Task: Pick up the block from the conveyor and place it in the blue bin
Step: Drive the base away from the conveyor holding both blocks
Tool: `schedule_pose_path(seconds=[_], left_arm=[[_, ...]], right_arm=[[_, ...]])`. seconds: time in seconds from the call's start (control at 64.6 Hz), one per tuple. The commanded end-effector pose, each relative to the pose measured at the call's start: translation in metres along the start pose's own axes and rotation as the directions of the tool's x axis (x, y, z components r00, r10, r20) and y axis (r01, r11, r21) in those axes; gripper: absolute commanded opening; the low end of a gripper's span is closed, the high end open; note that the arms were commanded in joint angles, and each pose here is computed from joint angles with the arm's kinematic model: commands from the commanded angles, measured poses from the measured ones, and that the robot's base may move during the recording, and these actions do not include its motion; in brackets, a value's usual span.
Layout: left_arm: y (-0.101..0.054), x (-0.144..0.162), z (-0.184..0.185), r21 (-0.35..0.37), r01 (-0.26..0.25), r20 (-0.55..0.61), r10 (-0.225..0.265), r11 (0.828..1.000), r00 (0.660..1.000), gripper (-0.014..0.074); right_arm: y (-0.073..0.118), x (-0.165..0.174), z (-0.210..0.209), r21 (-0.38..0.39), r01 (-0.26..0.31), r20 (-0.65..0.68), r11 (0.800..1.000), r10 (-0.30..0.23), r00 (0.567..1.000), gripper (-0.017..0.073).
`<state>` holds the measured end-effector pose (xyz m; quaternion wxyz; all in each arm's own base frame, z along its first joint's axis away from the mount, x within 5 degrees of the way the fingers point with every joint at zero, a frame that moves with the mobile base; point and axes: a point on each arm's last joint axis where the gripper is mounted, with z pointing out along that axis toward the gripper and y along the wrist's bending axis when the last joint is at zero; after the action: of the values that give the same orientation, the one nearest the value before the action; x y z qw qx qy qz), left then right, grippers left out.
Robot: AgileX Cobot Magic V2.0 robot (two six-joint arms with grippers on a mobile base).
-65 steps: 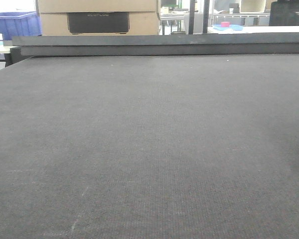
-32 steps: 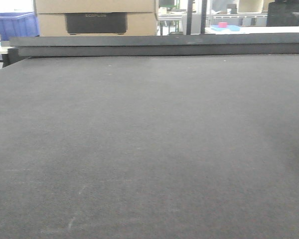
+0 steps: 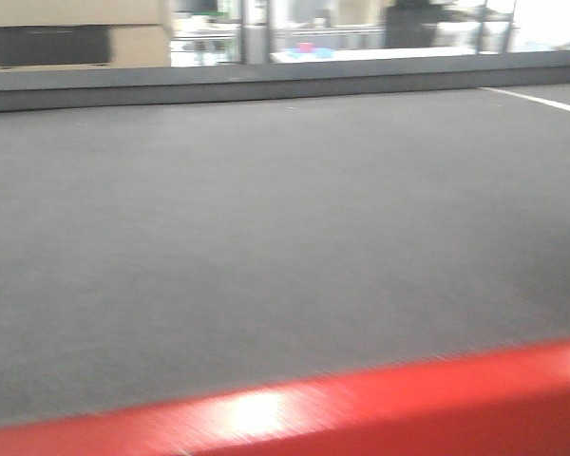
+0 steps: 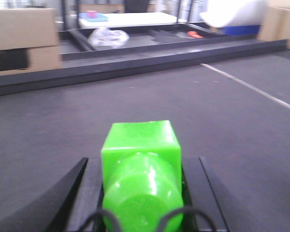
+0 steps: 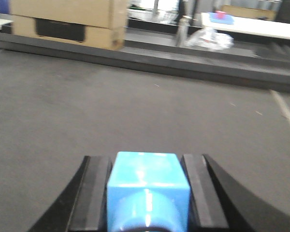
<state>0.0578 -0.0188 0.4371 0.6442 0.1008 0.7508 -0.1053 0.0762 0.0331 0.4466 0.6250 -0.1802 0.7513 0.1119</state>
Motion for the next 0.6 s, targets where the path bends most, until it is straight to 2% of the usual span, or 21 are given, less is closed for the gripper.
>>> schedule_pose_path(seconds=[0.0, 0.588], left_arm=[[-0.0008, -0.0018, -0.0010, 0.011, 0.011, 0.023, -0.011, 1.000, 1.000, -0.0111], [-0.0008, -0.0018, -0.0020, 0.011, 0.011, 0.025, -0.011, 1.000, 1.000, -0.0111]], right_arm=[[-0.0009, -0.0035, -0.0023, 0.009, 0.016, 0.032, 1.000, -0.017, 0.999, -0.0162], [-0.0009, -0.0035, -0.0023, 0.009, 0.016, 0.032, 1.000, -0.017, 0.999, -0.0162]])
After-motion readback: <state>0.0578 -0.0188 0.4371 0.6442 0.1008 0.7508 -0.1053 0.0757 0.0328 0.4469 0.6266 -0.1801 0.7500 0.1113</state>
